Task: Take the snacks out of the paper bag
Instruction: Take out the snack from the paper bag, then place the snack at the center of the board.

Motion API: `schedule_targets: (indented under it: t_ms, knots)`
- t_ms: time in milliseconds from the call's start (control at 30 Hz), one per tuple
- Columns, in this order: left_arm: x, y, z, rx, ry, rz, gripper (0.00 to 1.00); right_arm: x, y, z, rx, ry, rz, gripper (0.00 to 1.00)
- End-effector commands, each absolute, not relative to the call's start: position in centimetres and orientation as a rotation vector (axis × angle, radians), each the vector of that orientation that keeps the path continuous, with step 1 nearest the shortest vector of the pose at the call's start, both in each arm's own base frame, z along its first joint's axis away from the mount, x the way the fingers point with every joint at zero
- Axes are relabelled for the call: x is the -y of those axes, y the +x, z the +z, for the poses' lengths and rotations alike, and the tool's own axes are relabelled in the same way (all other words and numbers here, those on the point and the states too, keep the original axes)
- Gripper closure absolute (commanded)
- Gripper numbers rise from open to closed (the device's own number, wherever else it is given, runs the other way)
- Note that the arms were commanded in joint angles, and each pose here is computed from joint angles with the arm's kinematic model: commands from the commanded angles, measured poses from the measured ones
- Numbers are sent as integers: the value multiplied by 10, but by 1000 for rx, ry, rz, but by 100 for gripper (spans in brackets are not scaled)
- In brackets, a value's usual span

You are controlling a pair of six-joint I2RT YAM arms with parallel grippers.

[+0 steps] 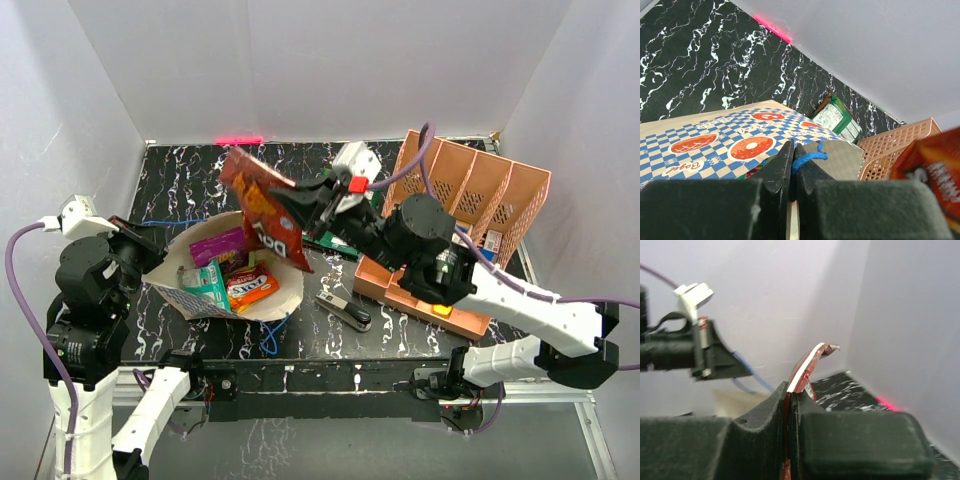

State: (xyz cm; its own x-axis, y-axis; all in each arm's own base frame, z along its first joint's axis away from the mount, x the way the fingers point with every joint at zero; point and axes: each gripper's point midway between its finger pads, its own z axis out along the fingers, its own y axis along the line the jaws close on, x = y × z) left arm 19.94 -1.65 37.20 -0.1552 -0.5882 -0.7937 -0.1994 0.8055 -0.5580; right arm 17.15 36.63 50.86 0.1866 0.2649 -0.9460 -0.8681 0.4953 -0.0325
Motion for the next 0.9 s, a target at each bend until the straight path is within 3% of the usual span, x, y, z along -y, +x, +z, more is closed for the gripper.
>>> schedule_targets:
  t_ms: [0, 300, 633, 867]
  knots:
    - [14, 191, 390, -1682, -590, -378, 100, -351, 215, 540, -1080, -658, 671, 93]
    - [15, 191, 394, -1684, -558, -369, 100, -334, 304, 507, -1172, -690, 508, 93]
    - [19, 193, 397, -1695, -543, -388, 100, -307, 425, 391, -1290, -894, 257, 93]
    - [21, 193, 403, -1692, -529, -393, 100, -272, 502, 320, -1415, -1134, -82, 93]
